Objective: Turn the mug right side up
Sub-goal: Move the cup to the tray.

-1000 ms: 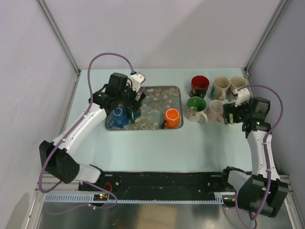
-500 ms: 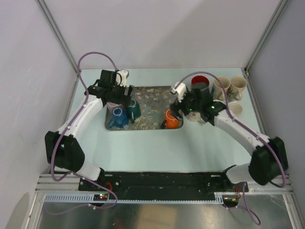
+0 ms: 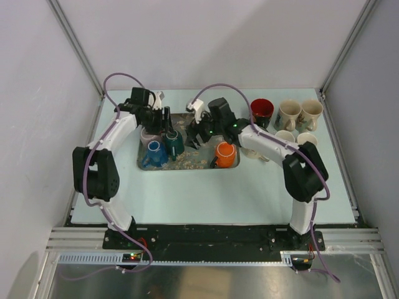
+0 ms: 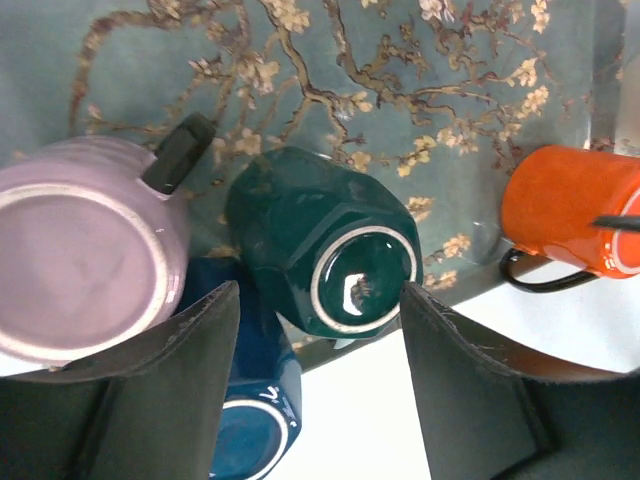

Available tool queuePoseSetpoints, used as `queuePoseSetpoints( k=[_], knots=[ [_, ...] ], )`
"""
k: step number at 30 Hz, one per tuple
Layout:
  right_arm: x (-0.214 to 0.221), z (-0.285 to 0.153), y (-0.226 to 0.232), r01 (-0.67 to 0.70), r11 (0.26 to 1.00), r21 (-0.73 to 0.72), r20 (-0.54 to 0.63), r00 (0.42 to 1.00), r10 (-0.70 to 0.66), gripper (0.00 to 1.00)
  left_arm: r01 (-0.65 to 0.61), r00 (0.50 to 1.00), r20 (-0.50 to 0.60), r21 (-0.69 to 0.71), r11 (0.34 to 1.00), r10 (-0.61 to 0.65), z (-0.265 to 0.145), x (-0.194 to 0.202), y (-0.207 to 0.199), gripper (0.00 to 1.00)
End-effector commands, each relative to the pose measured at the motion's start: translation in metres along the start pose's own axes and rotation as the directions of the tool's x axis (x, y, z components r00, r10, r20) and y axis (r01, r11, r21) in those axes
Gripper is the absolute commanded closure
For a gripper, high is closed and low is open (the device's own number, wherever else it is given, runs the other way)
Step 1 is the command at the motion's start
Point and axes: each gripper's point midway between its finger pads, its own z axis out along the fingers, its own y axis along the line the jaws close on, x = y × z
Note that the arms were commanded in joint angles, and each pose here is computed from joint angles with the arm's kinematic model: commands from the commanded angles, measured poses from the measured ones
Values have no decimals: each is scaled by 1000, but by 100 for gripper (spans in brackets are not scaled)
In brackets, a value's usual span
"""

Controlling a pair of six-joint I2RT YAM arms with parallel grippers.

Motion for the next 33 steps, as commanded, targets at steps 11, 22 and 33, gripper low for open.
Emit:
queuePoseSetpoints(
  k=[11,22,33],
  knots=[
    [-4,26,-8,-183,981,57,9,983,183,17,195,977,-132,205,959,-170,23,9,-57,42],
    [28,15,-33,-326,920,217,-28,940,340,4,233,971,-83,149,961,-223,32,-10,-70,41],
    [48,19,-56,-220,926,307,-73,965,253,3,112,977,163,155,982,-137,-49,-57,-62,16]
  ],
)
